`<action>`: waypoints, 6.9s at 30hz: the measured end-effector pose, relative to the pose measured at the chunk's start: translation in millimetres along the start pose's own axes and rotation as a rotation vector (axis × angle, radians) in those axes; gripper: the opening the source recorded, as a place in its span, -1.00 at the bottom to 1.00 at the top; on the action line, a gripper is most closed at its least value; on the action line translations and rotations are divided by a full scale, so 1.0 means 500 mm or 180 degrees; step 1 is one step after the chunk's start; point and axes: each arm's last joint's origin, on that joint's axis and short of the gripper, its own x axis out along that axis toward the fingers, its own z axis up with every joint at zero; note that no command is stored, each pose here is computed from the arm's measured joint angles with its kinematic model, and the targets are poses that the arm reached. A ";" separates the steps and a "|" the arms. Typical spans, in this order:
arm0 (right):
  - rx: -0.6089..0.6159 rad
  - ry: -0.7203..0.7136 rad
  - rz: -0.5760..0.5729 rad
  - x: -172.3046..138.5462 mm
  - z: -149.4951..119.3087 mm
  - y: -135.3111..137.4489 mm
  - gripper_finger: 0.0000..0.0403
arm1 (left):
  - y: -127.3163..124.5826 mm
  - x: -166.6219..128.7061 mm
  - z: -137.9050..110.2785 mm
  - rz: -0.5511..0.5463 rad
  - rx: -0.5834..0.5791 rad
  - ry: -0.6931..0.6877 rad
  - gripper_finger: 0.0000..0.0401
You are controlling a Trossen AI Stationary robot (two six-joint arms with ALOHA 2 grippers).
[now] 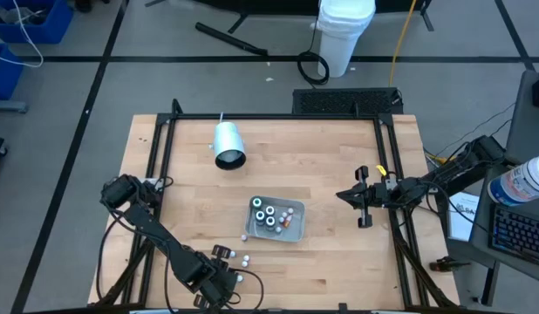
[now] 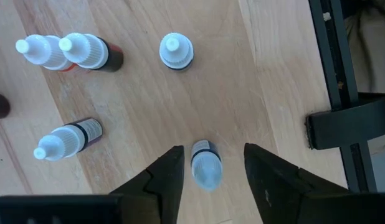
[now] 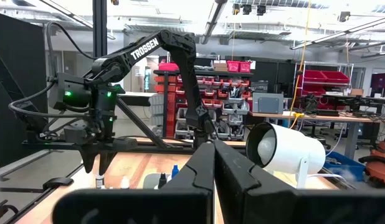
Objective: Pick & Place food coloring
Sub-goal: Put the black food coloring bottle into the gray bin
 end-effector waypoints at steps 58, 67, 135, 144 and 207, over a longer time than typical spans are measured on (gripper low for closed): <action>-0.0004 0.0011 0.0002 0.000 -0.001 0.000 -1.00 | 0.019 0.026 -0.016 -0.0037 0.0022 0.0127 -0.53; -0.0008 0.0020 0.0003 0.000 -0.001 0.000 -1.00 | 0.014 0.021 -0.013 -0.0188 0.0115 0.0182 -0.66; -0.0231 0.0131 0.0008 0.000 -0.008 0.001 -1.00 | 0.435 -0.206 0.299 0.0652 0.1149 -0.0837 -0.63; -0.0242 0.0133 0.0008 0.000 -0.009 0.001 -1.00 | 0.447 -0.173 0.328 0.0453 0.1293 -0.0796 -0.62; -0.0462 0.0072 -0.0003 -0.001 -0.004 0.000 -1.00 | 0.502 0.054 0.287 0.0207 0.1214 -0.0468 -0.54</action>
